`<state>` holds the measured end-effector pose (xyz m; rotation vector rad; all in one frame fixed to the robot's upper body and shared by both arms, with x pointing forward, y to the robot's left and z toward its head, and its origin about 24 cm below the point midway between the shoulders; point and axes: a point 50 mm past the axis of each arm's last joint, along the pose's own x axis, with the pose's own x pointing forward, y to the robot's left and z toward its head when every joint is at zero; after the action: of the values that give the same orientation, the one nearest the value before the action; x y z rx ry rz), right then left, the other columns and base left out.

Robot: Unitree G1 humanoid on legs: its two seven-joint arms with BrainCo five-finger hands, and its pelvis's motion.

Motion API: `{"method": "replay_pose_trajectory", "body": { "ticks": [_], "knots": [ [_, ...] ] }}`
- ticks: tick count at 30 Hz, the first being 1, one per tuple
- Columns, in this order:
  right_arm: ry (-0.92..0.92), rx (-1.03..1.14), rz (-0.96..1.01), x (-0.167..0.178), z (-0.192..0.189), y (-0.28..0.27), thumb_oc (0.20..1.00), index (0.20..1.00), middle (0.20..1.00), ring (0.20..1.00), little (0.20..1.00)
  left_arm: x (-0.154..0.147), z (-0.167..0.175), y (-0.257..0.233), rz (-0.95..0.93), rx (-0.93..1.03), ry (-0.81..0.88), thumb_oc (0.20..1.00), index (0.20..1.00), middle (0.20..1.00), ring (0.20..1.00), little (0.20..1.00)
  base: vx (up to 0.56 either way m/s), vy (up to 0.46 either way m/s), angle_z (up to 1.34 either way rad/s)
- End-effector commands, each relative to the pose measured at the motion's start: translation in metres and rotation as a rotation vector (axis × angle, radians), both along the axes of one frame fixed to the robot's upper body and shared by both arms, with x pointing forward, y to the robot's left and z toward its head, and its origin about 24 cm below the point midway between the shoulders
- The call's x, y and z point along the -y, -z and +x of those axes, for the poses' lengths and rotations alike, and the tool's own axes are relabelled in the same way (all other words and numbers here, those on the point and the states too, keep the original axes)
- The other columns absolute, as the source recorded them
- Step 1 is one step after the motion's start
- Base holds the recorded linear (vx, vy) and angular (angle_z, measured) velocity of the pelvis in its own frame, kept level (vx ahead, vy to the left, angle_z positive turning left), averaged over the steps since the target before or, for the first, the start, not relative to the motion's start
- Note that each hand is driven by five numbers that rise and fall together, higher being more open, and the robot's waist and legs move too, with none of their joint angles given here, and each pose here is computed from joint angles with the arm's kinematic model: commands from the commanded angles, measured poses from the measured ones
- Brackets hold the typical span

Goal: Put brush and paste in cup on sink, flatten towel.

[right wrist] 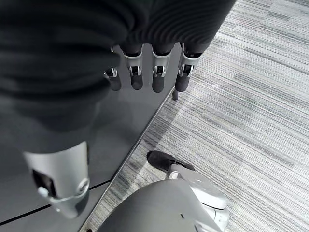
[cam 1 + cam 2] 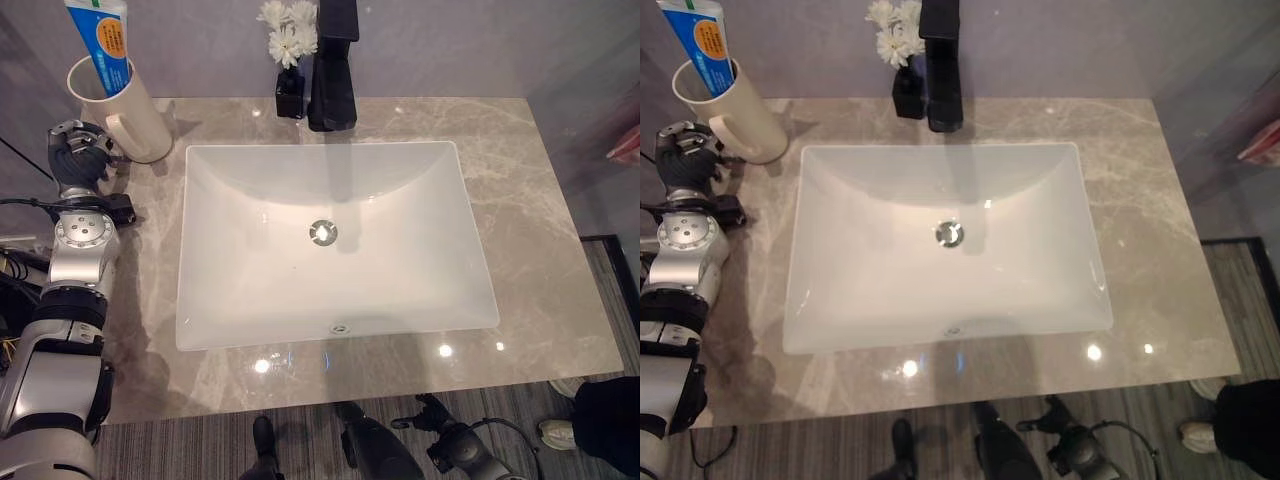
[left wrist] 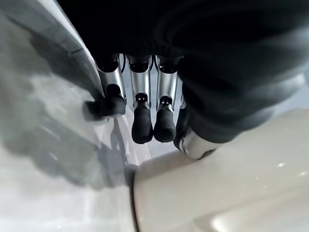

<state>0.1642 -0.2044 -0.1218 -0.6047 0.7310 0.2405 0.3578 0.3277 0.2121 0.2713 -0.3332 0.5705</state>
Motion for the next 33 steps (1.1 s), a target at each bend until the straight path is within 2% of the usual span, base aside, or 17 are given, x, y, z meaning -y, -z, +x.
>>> {"method": "replay_pose_trajectory", "body": {
  "ticks": [1, 8, 33],
  "knots": [
    [0.004, 0.052, 0.009, 0.004, 0.011, -0.008, 1.0, 1.0, 1.0, 1.0, 1.0, -0.008, -0.001, -0.008, 0.059, -0.017, -0.037, 0.2, 0.2, 0.2, 0.2, 0.2, 0.0, 0.0, 0.0],
    [0.006, 0.064, 0.017, 0.003, 0.012, -0.009, 1.0, 1.0, 1.0, 1.0, 1.0, 0.01, 0.007, -0.01, 0.084, -0.004, 0.016, 0.2, 0.2, 0.2, 0.2, 0.2, 0.0, 0.0, 0.0],
    [0.014, 0.095, 0.037, 0.002, 0.016, -0.013, 1.0, 1.0, 1.0, 1.0, 1.0, 0.035, 0.022, -0.026, 0.105, 0.022, 0.054, 0.2, 0.2, 0.2, 0.2, 0.2, 0.0, -0.002, -0.02]
  ]
}}
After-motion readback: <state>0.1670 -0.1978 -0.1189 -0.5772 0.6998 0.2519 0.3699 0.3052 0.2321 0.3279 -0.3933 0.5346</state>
